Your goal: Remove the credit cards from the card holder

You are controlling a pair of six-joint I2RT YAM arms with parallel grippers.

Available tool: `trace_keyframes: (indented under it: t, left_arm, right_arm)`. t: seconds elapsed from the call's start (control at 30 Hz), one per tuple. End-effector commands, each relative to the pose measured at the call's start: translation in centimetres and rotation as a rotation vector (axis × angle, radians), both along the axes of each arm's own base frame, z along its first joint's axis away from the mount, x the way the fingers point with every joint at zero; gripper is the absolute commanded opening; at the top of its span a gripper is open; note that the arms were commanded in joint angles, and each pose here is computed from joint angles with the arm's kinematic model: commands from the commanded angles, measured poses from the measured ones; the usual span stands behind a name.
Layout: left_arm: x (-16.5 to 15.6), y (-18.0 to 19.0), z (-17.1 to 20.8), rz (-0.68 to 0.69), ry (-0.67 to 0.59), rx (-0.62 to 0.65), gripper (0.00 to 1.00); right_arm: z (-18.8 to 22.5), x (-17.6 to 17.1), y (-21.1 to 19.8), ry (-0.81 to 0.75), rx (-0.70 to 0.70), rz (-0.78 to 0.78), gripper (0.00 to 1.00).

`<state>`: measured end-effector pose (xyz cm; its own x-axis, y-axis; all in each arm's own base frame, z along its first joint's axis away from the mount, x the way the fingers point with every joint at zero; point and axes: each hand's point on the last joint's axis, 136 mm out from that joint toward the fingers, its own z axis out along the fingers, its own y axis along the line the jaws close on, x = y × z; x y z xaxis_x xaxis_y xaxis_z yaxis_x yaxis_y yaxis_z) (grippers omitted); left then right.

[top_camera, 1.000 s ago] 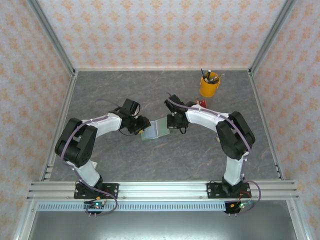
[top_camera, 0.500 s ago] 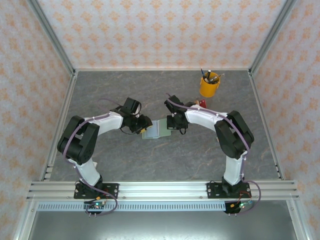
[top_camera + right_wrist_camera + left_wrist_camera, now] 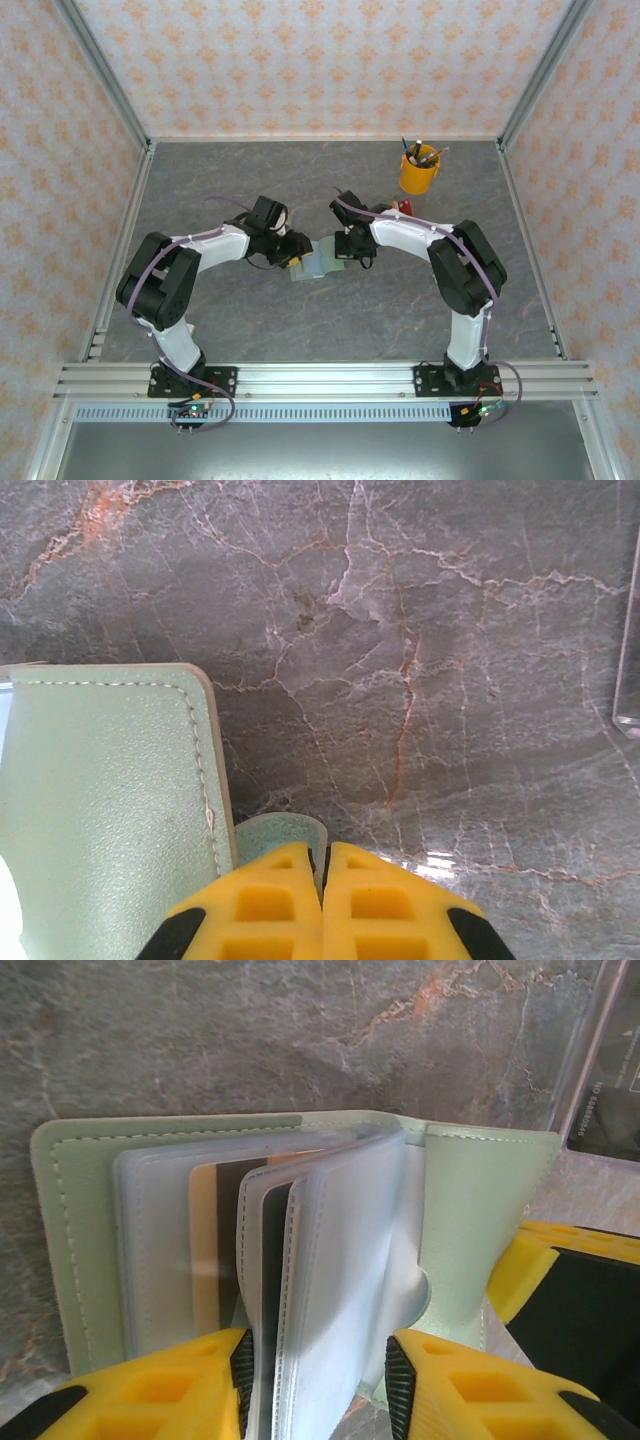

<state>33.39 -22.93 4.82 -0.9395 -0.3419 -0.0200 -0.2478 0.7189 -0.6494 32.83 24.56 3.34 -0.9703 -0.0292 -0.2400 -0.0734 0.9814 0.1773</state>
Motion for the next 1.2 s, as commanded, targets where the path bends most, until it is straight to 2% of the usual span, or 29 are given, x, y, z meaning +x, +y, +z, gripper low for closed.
trace_keyframes:
  t: [0.0,0.13,0.3,0.6,0.97,1.17]
  left_arm:
    - [0.6,-2.6,2.5,-0.076,-0.078,-0.086,0.4]
    - [0.5,-2.6,3.3,-0.084,-0.103,-0.082,0.35]
    - [0.1,-1.6,2.9,-0.078,-0.097,-0.017,0.27]
    - [0.1,-1.4,3.2,-0.078,-0.102,-0.007,0.27]
    - [0.3,-3.1,5.6,-0.086,-0.148,-0.142,0.45]
    - [0.7,-2.1,5.2,-0.039,-0.142,-0.1,0.47]
  right_arm:
    - [-0.4,-0.5,0.6,0.019,0.026,0.006,0.04]
    - [-0.4,-0.5,0.7,0.018,0.027,0.005,0.04]
    - [-0.3,-0.4,0.8,0.018,0.034,0.005,0.04]
    - [1.0,-0.5,1.2,-0.004,0.079,0.003,0.07]
    - [4.0,-0.1,1.1,-0.058,0.161,-0.041,0.27]
    - [5.8,0.4,-0.5,-0.109,0.184,-0.114,0.35]
